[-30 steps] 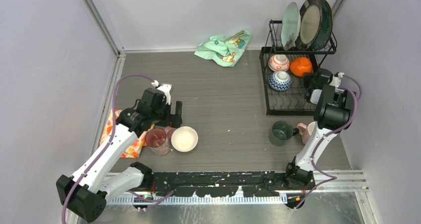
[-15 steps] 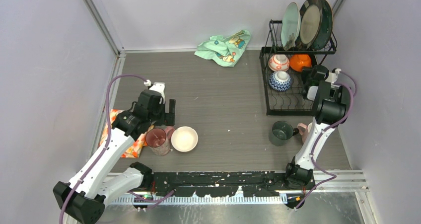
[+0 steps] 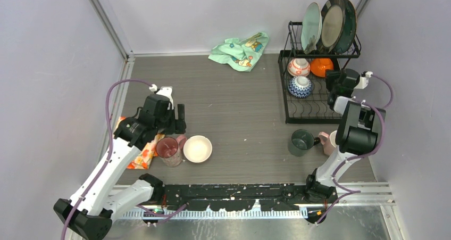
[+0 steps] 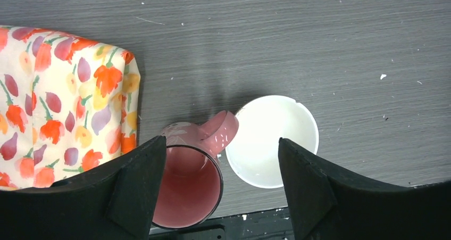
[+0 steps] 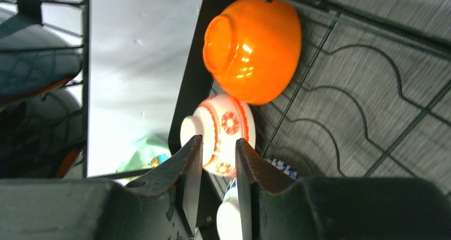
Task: Load the mixed dishes into the dish rack
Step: Move the bowl to the dish rack, then pick up the bowl from the center of the board.
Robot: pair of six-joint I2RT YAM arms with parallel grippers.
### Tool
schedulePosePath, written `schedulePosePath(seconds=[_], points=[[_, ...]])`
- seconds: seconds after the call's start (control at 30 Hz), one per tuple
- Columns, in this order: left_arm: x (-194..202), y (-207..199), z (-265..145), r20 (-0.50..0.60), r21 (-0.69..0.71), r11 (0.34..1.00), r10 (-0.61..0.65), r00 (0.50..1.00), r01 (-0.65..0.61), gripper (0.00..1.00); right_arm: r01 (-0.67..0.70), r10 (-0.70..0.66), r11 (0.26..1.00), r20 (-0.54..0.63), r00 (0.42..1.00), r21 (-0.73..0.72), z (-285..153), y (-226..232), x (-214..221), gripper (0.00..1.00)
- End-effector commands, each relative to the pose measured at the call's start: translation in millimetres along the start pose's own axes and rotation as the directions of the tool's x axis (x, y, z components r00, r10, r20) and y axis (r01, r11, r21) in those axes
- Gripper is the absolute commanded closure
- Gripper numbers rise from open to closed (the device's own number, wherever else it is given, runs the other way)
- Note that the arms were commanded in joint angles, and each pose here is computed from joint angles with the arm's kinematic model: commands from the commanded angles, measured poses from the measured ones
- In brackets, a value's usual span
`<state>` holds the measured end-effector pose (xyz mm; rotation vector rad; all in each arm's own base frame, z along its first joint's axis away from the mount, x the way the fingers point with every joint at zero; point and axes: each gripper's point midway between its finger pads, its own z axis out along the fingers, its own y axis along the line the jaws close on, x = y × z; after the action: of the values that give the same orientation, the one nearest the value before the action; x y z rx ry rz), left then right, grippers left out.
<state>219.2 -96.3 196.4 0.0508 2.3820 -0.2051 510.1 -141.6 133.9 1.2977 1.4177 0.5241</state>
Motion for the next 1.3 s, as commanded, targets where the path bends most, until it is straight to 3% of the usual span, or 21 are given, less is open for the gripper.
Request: schedulePosePath(seconds=[0.0, 0.13, 0.4, 0.63, 0.77, 0.93, 1.27], points=[[-5.1, -5.5, -11.8, -0.02, 0.021, 1.0, -0.005, 1.0, 0.005, 0.22, 0.063, -0.062, 0.998, -0.111, 0.992, 0.009, -29.4, 3.5, 16.4, 0.62], [-2.7, -18.4, -15.9, -0.052, 0.113, 0.99, 0.091, 0.995, -0.085, 0.23, 0.144, -0.135, 0.989, -0.203, 0.97, 0.029, -53.8, 0.2, 27.7, 0.54], [9.9, -39.2, -9.1, -0.154, 0.193, 0.979, 0.104, 0.983, -0.073, 0.33, 0.32, -0.29, 0.947, -0.36, 0.887, 0.024, -114.0, 4.4, 55.9, 0.39], [17.9, -63.1, -7.7, -0.165, 0.21, 0.968, 0.177, 0.97, -0.141, 0.34, 0.391, -0.375, 0.92, -0.386, 0.843, -0.039, -164.0, 14.8, 63.7, 0.26], [28.6, -81.3, -2.2, -0.182, 0.226, 0.96, 0.208, 0.961, -0.165, 0.35, 0.379, -0.397, 0.917, -0.39, 0.831, -0.126, -189.5, 34.2, 73.9, 0.11], [53.5, -107.7, 6.7, -0.219, 0.288, 0.938, 0.261, 0.94, -0.193, 0.36, 0.398, -0.454, 0.891, -0.408, 0.792, -0.219, -218.8, 49.1, 92.4, 0.01], [101.2, -134.2, 35.1, -0.307, 0.349, 0.92, 0.291, 0.906, -0.177, 0.37, 0.376, -0.463, 0.884, -0.409, 0.787, -0.276, -249.5, 56.3, 96.7, 0.01]])
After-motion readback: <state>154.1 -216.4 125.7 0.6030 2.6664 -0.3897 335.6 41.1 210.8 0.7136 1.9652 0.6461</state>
